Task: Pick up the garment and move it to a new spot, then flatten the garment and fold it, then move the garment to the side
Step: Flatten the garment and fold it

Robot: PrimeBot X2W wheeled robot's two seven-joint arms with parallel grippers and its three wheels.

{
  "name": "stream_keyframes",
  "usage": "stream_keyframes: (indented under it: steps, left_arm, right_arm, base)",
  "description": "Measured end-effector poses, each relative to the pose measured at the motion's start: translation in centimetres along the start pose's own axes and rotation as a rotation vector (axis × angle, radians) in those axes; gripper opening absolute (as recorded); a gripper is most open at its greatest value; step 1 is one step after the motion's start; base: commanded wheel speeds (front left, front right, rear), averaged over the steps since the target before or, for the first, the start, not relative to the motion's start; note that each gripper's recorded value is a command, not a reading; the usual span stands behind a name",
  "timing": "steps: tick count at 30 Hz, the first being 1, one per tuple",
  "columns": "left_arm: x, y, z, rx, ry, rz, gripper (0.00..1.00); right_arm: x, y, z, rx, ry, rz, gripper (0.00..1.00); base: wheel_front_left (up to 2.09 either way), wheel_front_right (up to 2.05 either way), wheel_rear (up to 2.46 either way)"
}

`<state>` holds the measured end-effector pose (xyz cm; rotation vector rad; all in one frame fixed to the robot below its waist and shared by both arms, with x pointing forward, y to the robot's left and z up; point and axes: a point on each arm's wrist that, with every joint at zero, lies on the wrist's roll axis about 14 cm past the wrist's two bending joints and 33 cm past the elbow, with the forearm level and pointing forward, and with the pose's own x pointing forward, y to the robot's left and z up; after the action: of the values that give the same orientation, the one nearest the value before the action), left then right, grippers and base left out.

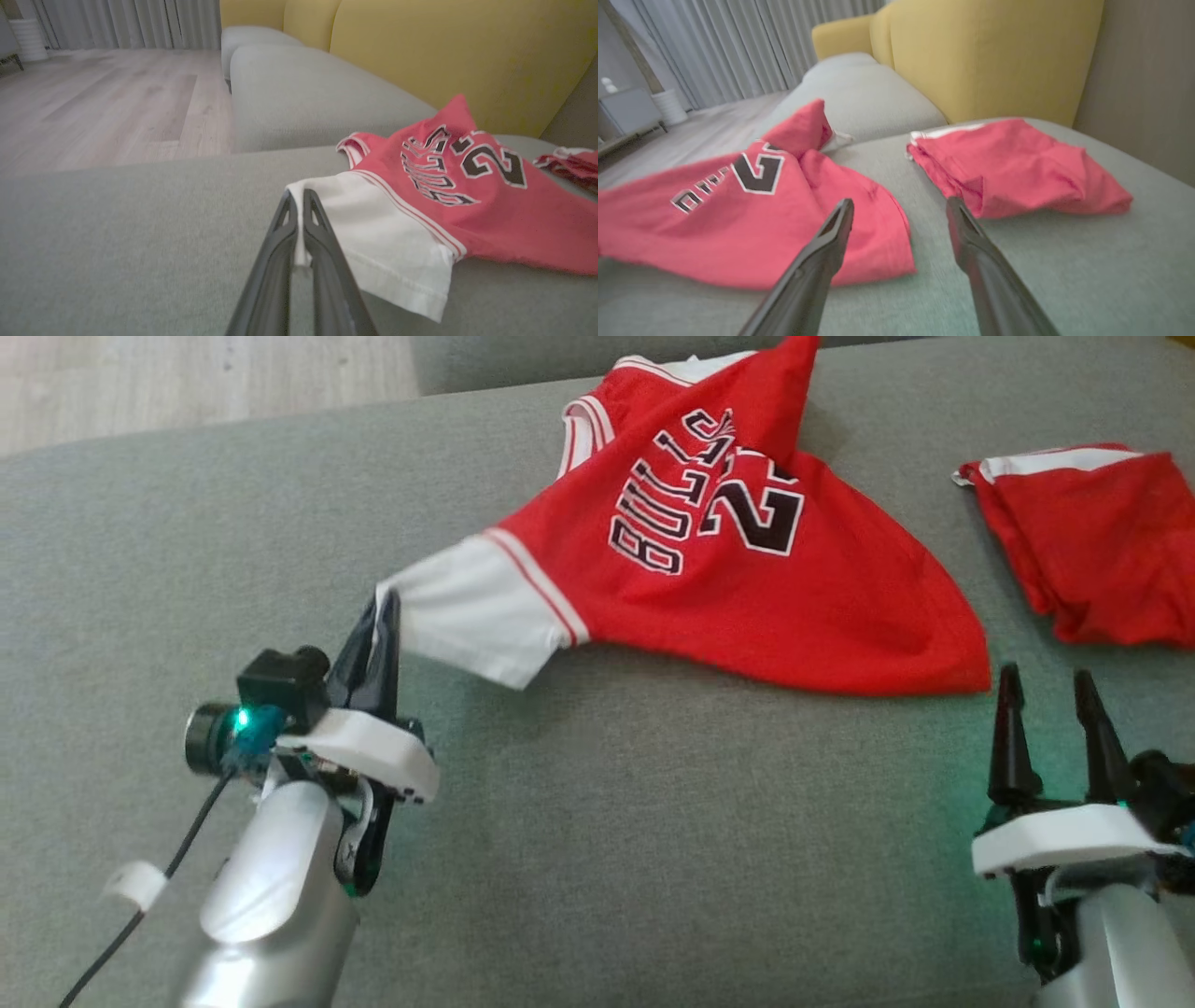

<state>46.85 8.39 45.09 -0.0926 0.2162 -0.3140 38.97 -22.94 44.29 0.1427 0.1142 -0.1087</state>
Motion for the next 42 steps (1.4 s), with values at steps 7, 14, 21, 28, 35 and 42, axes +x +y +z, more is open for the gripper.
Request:
stream_keyframes:
  steps: [7, 14, 21, 28, 35, 42]
  left_arm:
    - [-1.1, -0.8, 4.0, -0.011, -0.161, -0.015, 0.00]
    - [-1.7, -1.7, 4.6, -0.012, -0.183, -0.041, 0.00]
    - [-2.1, -1.7, 5.1, -0.015, -0.202, -0.040, 0.00]
    - [-2.5, -1.3, 4.9, -0.015, -0.202, -0.030, 0.00]
    - [-3.0, -1.0, 5.2, -0.008, -0.210, -0.015, 0.00]
    - [-3.9, -0.2, 5.4, -0.037, -0.214, 0.016, 0.00]
  right_arm:
    - [0.9, -0.7, -3.8, 0.030, 0.174, -0.035, 1.00]
    - [1.8, 0.4, -6.2, 0.064, 0.260, -0.024, 1.00]
    - [2.7, 0.7, -7.8, 0.081, 0.307, -0.036, 1.00]
    - [4.4, 1.8, -8.1, 0.056, 0.326, -0.011, 1.00]
    - [4.8, 2.6, -7.7, 0.060, 0.324, 0.008, 0.00]
    - [6.4, 4.4, -1.4, 0.081, 0.117, 0.074, 0.00]
  base:
    - [0.00, 0.00, 0.00]
    - [0.00, 0.00, 0.00]
    - [0.00, 0.00, 0.00]
    - [0.00, 0.00, 0.00]
    - [0.00, 0.00, 0.00]
    - [0.00, 0.00, 0.00]
